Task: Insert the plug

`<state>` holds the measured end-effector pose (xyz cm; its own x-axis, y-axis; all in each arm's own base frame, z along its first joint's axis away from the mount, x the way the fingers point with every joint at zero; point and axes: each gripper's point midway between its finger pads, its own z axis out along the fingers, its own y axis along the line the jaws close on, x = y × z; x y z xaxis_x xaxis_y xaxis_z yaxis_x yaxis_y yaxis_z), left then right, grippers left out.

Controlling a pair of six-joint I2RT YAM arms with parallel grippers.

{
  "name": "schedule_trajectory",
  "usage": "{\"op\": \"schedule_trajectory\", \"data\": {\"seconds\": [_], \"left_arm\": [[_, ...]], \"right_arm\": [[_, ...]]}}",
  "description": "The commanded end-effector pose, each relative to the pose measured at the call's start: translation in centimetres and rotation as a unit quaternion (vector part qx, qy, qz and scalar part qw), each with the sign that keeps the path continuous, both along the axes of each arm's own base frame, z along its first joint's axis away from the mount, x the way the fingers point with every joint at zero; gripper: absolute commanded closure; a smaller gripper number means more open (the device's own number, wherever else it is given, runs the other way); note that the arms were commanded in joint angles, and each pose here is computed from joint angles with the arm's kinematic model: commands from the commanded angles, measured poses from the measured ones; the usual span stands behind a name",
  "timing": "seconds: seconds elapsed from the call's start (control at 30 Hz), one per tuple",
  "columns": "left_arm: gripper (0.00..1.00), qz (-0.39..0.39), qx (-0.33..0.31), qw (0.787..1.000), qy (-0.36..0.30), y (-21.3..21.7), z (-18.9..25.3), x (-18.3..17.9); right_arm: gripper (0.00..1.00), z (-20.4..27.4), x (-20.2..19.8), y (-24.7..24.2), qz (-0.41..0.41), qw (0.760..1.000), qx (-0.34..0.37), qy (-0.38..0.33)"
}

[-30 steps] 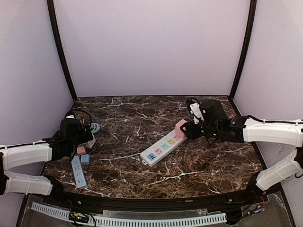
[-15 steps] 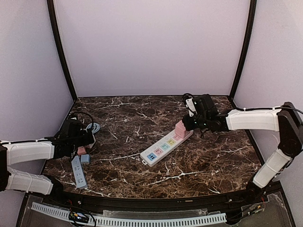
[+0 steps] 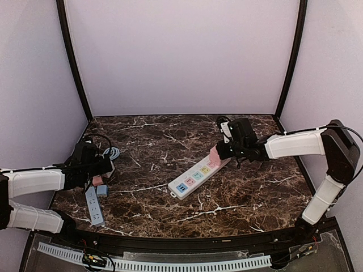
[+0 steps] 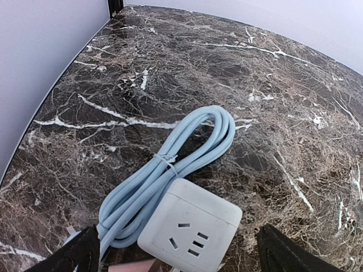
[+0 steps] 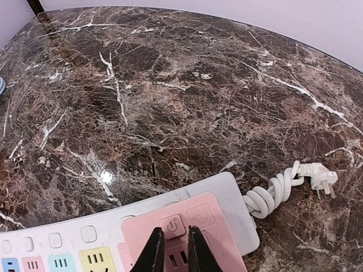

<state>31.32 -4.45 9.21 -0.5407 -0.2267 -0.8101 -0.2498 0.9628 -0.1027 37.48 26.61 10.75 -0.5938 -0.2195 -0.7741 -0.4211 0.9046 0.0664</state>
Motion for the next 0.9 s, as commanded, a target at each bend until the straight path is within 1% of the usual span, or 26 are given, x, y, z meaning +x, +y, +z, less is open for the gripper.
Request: {"op": "schedule_trajectory", "data": {"seconds": [0.0,0.2,0.27,0.37,0.47,0.63,0.77,0.83,0.87], "left_arm": [[0.04,0.005,-0.002,1.000,0.004,0.3,0.5,-0.2],[0.03,0.032,-0.020,0.999,0.007,0.6,0.3,-0.3],[0.03,0.046,-0.025,0.999,0.011,0.9,0.1,-0.4],[0.03,0.068,-0.026,0.997,0.027,1.4,-0.3,-1.0],[0.03,0.085,-0.016,0.995,0.045,2.1,0.0,-1.8],[0.08,0.104,-0.036,0.992,0.057,2.4,0.4,-2.8],[0.14,0.103,-0.058,0.990,0.072,1.8,-0.1,-3.3],[0.16,0.104,-0.057,0.989,0.088,1.6,-0.6,-3.6],[0.19,0.104,-0.056,0.988,0.095,1.5,-0.9,-3.8]], "right_arm": [[0.85,-6.4,-3.3,-3.6,-0.030,0.993,-0.062,0.092],[0.85,-7.6,-3.8,-3.8,-0.029,0.992,-0.062,0.104],[0.84,-6.3,-3.3,-2.7,-0.009,0.994,-0.047,0.093],[0.79,-2.6,-2.3,-0.4,0.030,0.998,-0.024,0.058],[0.72,1.0,-1.7,1.6,0.066,0.997,0.001,0.029],[0.56,5.8,-1.8,3.7,0.104,0.994,0.022,-0.010],[0.44,8.9,-3.1,3.9,0.124,0.991,0.043,-0.036],[0.42,10.0,-3.9,3.4,0.127,0.990,0.052,-0.046],[0.41,10.4,-4.3,3.1,0.125,0.989,0.055,-0.052]]}}
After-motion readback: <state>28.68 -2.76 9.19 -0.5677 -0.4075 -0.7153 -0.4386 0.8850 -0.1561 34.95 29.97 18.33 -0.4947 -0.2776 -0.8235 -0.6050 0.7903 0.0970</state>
